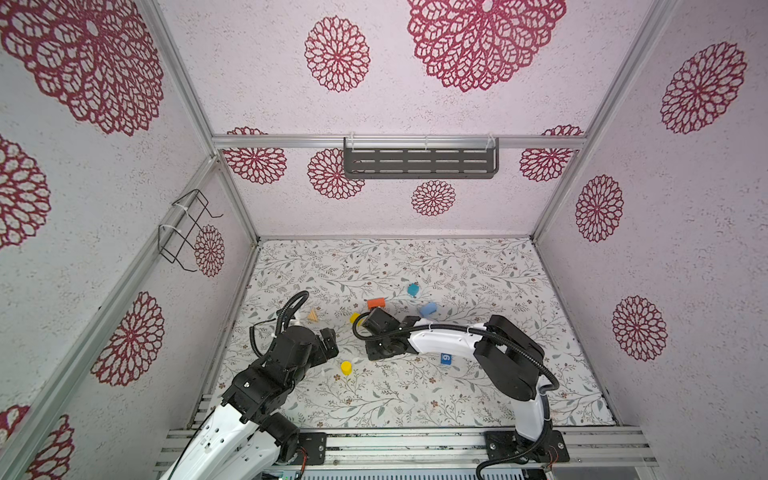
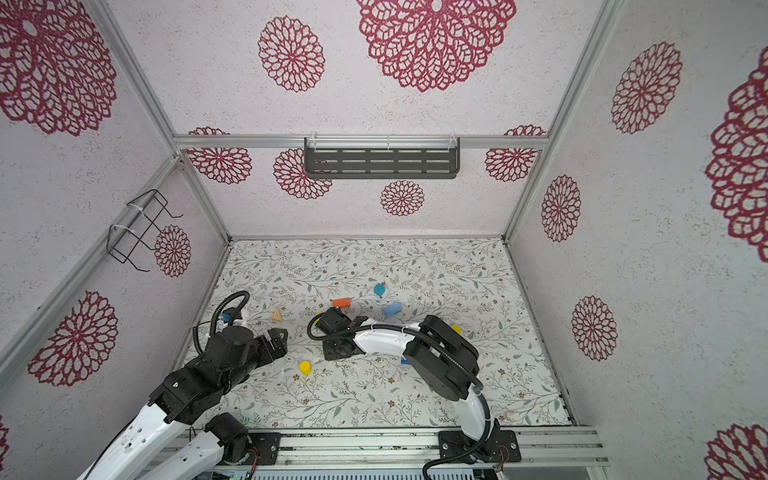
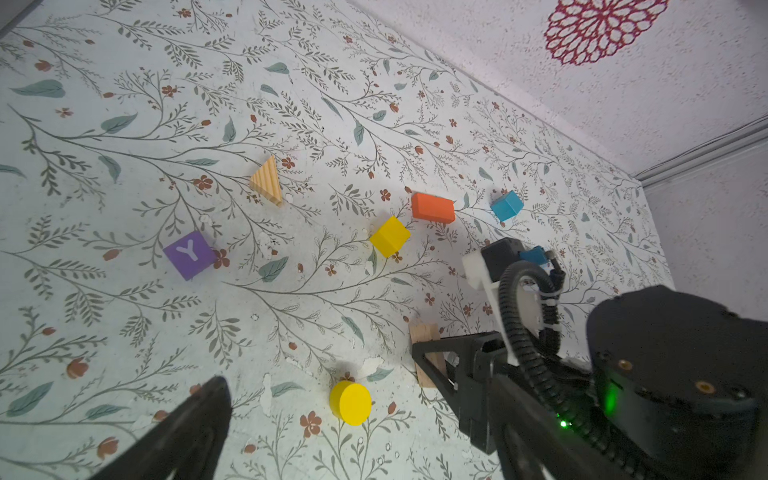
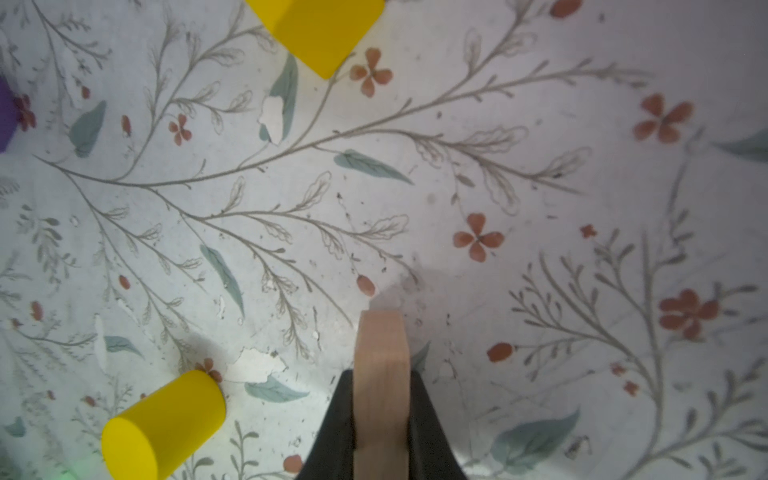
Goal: Build the wood block tower
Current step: 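Grasp the light wood block with the right gripper while the left arm moves forward, then carry the wood block toward the table center, set it down, open right gripper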
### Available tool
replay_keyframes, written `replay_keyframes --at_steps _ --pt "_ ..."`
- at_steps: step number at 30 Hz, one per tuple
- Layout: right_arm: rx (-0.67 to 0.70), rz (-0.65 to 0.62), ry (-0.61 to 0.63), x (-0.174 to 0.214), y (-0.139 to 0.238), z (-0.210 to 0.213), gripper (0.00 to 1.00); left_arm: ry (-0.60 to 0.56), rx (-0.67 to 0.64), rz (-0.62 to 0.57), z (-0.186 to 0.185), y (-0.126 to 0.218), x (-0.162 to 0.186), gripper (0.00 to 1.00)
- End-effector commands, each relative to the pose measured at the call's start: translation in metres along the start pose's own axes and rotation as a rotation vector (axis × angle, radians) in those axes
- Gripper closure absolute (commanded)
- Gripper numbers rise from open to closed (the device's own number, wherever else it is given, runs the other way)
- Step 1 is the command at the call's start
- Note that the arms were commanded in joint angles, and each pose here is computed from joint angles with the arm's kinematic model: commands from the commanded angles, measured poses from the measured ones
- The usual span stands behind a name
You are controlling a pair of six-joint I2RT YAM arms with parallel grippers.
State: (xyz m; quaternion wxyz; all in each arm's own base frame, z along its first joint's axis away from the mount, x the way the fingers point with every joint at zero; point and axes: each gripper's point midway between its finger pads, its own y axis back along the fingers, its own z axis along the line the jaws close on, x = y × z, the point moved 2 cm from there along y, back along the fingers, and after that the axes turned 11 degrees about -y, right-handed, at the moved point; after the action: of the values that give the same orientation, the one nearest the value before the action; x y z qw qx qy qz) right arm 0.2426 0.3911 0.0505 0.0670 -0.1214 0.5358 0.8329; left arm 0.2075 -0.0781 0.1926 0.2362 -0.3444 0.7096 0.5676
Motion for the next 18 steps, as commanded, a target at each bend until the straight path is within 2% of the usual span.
replay_keyframes --at_steps 1,6,9,15,18 --pt "-0.117 -0.034 -0.090 -0.022 0.018 0.002 0.90 0.028 0.025 -0.013 -0.009 -0.002 -0.007 0.02" --pt "-0.200 -0.051 -0.167 -0.037 0.021 -0.012 0.95 0.029 0.023 -0.001 -0.013 -0.013 -0.006 0.02" --pt "-0.223 -0.048 -0.192 -0.043 0.022 -0.017 0.95 0.031 0.031 0.000 -0.018 -0.019 -0.007 0.02" --pt "-0.233 -0.053 -0.229 -0.050 0.018 -0.030 0.72 0.018 0.031 0.025 -0.027 -0.035 -0.007 0.02" --pt "-0.233 -0.059 -0.243 -0.052 0.015 -0.036 0.67 -0.006 0.016 0.048 -0.029 -0.040 -0.006 0.02"
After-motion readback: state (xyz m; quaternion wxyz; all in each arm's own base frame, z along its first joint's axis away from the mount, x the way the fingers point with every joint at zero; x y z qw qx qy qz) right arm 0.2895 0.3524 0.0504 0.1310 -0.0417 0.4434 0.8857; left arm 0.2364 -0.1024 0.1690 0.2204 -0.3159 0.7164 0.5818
